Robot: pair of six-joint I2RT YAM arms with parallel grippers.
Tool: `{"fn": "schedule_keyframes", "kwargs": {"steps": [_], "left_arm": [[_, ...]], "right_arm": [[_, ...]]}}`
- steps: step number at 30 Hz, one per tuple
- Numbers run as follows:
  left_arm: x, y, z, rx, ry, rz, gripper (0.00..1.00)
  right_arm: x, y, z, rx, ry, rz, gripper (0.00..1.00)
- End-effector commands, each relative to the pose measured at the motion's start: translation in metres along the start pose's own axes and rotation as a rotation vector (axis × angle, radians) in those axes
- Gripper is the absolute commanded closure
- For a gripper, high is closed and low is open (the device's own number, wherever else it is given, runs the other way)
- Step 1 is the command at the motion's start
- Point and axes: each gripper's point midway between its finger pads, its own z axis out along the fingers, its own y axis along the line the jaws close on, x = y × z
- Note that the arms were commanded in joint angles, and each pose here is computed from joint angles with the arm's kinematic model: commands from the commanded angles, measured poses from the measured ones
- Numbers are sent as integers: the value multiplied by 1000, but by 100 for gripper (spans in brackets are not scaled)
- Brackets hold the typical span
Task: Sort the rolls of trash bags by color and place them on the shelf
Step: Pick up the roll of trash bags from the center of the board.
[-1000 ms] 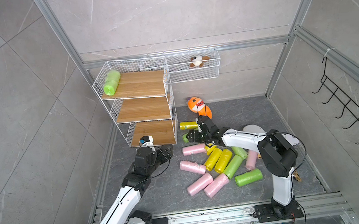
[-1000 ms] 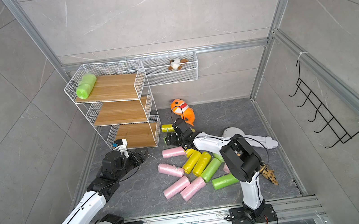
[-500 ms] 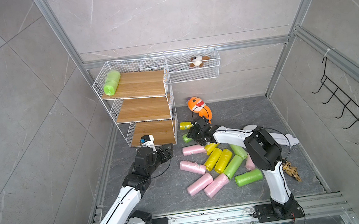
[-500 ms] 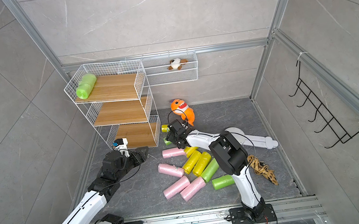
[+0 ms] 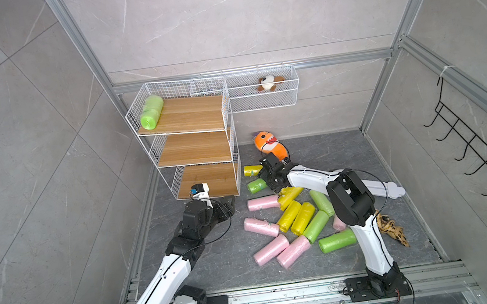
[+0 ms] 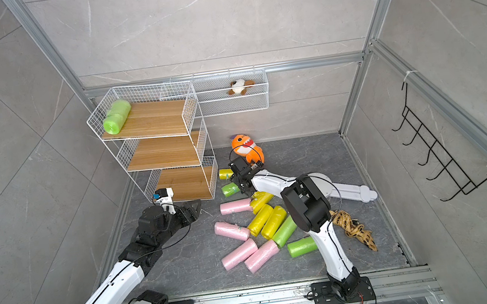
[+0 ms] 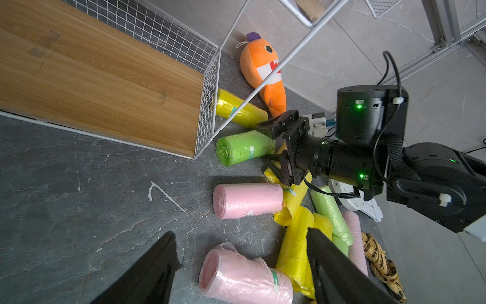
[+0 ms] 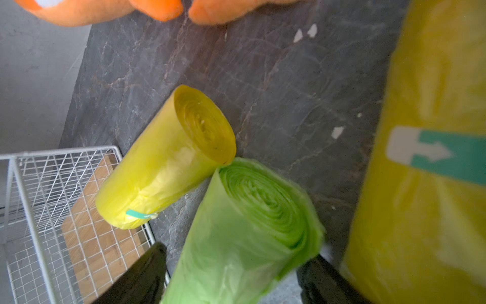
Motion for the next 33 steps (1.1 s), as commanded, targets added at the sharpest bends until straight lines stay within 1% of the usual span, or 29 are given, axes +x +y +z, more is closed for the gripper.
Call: {"fn": "schedule_keyframes", "kwargs": {"steps": [1, 4, 6, 10, 14, 18, 21, 24, 28, 31, 33], "left_arm": [[-9, -6, -4, 18, -39, 42, 20], [-7, -5, -4, 16, -34, 42, 19], [-6, -5, -4, 14, -32, 42, 19], [-7, -4, -6, 10, -39, 40, 19], [-8, -5, -6, 16, -42, 36, 19], [-11, -12, -8, 46, -47, 15, 19], [-16, -24, -11, 106, -58, -16, 19], [-24, -41, -14, 189, -78, -50, 19], [-34, -65, -20, 302, -109, -88, 19], [-39, -80, -22, 370, -121, -115, 16], [-44, -86, -22, 404, -129, -158, 11]], "right_arm": [[5, -22, 15, 84, 10, 13, 22], [8, -20, 21, 82, 25, 18, 24], [9, -18, 24, 80, 30, 19, 27], [6, -13, 20, 62, 17, 22, 39], [-4, 4, 2, -12, -11, 28, 51], [-12, 23, -28, -119, -18, 45, 58], [-18, 33, -53, -212, -37, 68, 61], [-27, 44, -81, -309, -55, 84, 62], [-31, 61, -123, -454, -66, 41, 62], [-32, 66, -154, -575, -76, 32, 63], [-32, 74, -176, -683, -81, 25, 63]]}}
